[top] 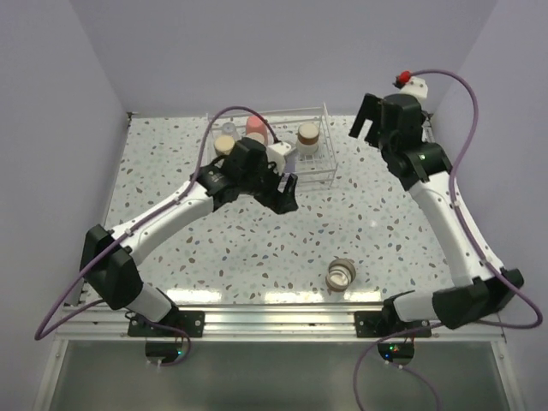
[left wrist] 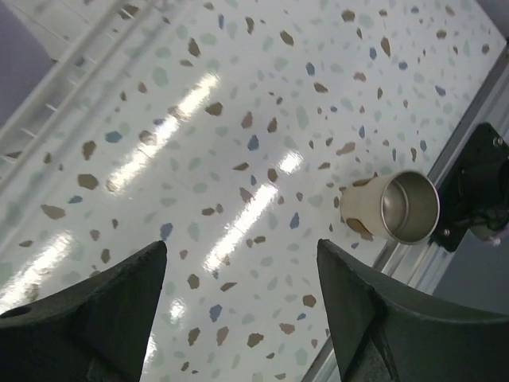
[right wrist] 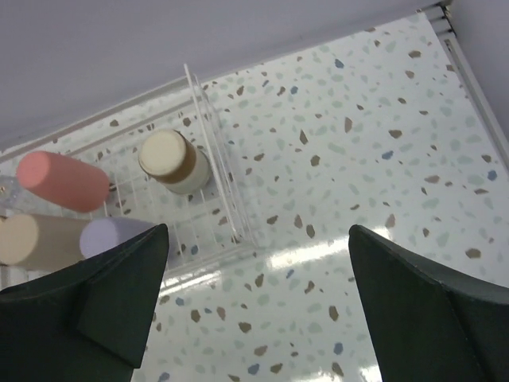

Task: Load the cups into the dish rack

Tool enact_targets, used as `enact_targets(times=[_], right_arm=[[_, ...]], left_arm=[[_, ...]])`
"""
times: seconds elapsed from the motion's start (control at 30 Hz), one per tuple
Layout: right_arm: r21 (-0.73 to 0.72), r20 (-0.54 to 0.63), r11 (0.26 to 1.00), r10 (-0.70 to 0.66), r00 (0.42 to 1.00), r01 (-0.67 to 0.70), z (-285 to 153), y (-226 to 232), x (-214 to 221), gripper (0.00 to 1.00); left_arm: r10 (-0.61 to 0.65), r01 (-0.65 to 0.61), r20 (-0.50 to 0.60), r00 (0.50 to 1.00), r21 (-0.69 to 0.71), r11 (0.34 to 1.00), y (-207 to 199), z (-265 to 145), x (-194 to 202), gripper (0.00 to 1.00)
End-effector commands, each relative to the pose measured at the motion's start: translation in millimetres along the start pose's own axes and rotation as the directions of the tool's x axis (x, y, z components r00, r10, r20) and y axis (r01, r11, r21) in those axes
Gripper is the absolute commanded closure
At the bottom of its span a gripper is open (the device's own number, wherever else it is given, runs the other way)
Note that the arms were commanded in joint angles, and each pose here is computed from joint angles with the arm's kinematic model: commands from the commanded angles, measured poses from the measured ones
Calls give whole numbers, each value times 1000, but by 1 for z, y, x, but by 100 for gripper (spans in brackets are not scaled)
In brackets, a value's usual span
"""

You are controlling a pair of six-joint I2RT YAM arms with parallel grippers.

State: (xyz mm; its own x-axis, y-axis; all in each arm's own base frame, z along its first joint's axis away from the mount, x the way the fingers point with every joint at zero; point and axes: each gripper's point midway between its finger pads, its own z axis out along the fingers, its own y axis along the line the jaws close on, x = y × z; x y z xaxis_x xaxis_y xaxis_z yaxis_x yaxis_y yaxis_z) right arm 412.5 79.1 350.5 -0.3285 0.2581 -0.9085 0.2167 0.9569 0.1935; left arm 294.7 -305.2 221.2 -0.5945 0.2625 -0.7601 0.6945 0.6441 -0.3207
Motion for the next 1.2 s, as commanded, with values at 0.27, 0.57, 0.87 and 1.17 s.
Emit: enact_targets(times=[0.27, 0.57, 0.87, 1.17], right_arm=[[87, -49, 996, 14, 999, -10, -94, -84, 54, 2], [79, -112, 997, 17, 994, -8, -119, -99, 81, 2], [55, -130, 998, -14, 991, 22, -122, -96, 79, 2], [27, -155, 999, -12, 988, 16, -121, -91, 86, 2]], left_arm=[[65, -43, -225, 972, 99, 994, -64, 42, 79, 22], [153, -108, -273, 950, 173, 979, -122, 74, 93, 23], [188, -135, -324, 927, 180, 974, -142, 103, 114, 26], [187, -135, -339, 922, 173, 976, -149, 122, 132, 33]])
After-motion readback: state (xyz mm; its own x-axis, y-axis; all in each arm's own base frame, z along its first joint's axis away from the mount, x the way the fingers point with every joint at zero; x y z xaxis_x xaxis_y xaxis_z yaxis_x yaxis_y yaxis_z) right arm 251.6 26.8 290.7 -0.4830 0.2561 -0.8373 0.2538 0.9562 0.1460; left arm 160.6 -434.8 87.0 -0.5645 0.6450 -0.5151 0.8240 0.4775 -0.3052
